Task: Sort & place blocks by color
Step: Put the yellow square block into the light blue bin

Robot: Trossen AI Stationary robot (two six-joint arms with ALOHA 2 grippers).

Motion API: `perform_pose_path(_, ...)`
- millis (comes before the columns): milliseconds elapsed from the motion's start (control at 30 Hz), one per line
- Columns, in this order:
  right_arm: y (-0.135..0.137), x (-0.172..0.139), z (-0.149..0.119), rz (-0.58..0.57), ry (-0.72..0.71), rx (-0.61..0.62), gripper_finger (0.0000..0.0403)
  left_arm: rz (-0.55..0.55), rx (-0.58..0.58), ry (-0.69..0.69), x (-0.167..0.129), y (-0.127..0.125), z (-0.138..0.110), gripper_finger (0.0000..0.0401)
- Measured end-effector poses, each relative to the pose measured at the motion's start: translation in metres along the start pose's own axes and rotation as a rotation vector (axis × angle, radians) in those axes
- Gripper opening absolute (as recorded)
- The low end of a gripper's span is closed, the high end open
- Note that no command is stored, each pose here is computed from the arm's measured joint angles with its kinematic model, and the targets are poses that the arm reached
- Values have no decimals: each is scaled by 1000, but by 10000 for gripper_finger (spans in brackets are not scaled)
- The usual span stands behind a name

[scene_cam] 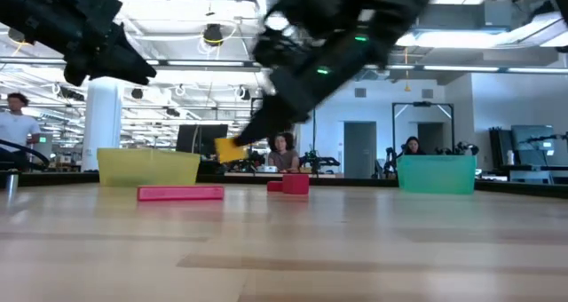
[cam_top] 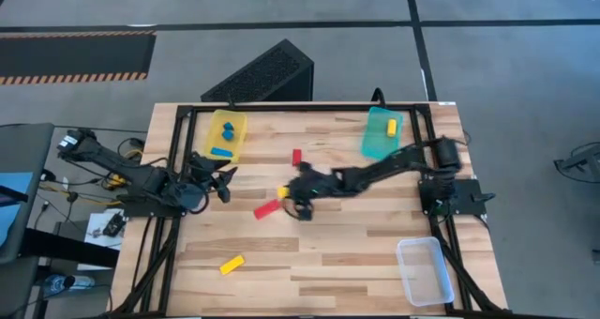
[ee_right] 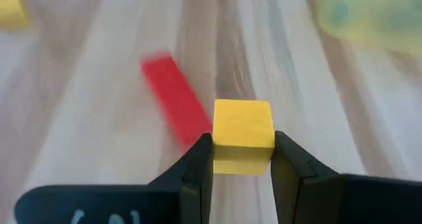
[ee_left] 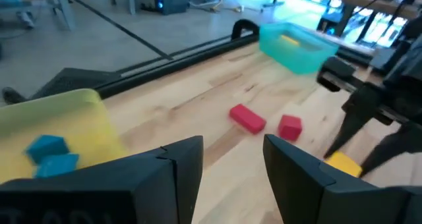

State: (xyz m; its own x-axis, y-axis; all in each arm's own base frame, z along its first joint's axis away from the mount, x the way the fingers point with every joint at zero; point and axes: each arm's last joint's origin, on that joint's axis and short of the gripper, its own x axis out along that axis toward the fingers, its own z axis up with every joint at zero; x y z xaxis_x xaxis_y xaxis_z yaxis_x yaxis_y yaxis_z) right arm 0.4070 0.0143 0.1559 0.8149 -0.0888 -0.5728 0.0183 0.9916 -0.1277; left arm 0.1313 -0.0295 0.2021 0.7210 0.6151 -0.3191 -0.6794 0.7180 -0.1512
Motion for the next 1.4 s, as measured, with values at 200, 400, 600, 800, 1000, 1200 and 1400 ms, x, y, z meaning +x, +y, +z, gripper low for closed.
perform_pose_path(200,27,-42,-29,-225,13,-52,108,-84,8,14,27,-24,-4,135)
perform_pose_path(400,43,-72,-31,-289,-21,-115,109,-430,21,55,70,-41,2,117)
perform_pose_path(600,36,-92,-36,-278,-36,-143,109,-647,-101,-38,106,-40,11,109)
perform_pose_path(800,15,-109,-63,-321,-67,-82,109,-631,-215,-81,143,-38,3,143)
perform_pose_path(1000,5,-111,-71,-327,-97,-59,109,-722,-248,-13,196,-68,-5,197)
perform_pose_path(1200,12,-113,-74,-317,-72,-87,109,-816,-246,59,227,-89,-7,211)
perform_pose_path(1400,23,-116,-74,-392,-67,-150,109,-812,-257,97,232,-93,-5,212)
